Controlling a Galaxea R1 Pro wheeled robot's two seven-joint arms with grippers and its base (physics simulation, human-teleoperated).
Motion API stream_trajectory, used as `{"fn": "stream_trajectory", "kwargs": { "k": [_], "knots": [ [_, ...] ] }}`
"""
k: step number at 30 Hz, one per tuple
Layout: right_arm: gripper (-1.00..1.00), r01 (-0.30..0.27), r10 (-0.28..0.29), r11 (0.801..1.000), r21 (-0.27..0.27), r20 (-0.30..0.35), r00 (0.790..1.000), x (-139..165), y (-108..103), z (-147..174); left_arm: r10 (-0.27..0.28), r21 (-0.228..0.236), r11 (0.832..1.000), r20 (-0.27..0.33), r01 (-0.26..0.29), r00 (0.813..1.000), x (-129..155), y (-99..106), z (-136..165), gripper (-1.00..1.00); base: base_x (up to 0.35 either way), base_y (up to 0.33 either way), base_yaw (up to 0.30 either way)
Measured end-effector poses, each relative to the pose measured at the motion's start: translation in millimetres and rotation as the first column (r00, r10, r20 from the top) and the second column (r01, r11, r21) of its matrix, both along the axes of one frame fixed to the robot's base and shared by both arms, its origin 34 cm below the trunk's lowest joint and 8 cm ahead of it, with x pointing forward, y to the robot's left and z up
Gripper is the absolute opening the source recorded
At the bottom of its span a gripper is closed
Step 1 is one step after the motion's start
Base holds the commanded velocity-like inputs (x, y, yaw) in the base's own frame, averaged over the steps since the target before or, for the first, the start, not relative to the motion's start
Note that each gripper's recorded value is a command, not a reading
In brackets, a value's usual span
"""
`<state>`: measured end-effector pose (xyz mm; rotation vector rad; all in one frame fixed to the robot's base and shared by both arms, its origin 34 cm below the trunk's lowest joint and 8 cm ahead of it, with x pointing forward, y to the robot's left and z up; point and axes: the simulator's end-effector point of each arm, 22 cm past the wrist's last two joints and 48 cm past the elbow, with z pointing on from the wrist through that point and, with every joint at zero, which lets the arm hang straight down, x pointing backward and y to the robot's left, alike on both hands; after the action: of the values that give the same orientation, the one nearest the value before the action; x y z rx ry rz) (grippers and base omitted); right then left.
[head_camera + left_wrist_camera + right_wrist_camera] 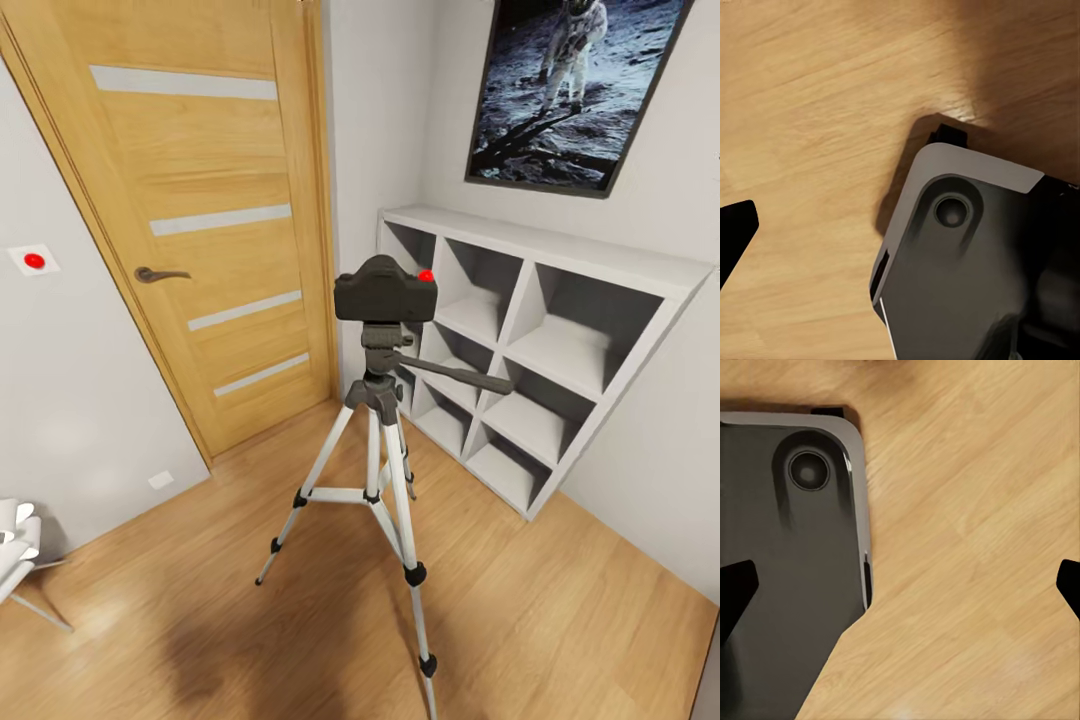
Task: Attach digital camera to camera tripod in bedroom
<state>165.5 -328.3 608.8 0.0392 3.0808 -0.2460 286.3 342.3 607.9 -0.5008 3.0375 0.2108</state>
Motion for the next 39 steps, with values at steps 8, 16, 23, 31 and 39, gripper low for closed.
{"fn": "stream_trajectory", "kwargs": {
  "k": [8, 16, 23, 31, 39],
  "knots": [
    [1.0, 0.0, 0.0, 1.0, 0.001, 0.012, 1.0, 5, 1, 1, 0.0, 0.0, 1.0, 0.013, 0.0, 1.0, 5, 0, 2, 1.0, 0.0, 0.0, 0.0],
    [1.0, 0.0, 0.0, 1.0, 0.003, 0.024, 1.0, 9, 2, 1, 0.0, 0.0, 1.0, 0.026, 0.0, 1.0, 10, 0, 5, 1.0, 0.0, 0.0, 0.0],
    [1.0, 0.0, -0.001, 1.0, 0.003, 0.033, 0.999, 12, 2, 2, 0.0, 0.0, 1.0, 0.037, 0.0, 0.999, 15, 0, 7, 1.0, 0.0, 0.0, 0.0],
    [1.0, -0.004, 0.003, 1.0, 0.005, 0.034, 0.999, 6, 3, 4, 0.0, 0.0, 1.0, 0.05, 0.0, 0.999, 20, 0, 9, 1.0, 0.0, 0.0, 0.0],
    [1.0, -0.035, 0.034, 0.999, 0.008, 0.043, 0.998, 9, 5, 4, 0.0, 0.0, 1.0, 0.063, 0.0, 0.998, 24, 0, 12, 1.0, 0.0, 0.0, 0.0]
  ]
}}
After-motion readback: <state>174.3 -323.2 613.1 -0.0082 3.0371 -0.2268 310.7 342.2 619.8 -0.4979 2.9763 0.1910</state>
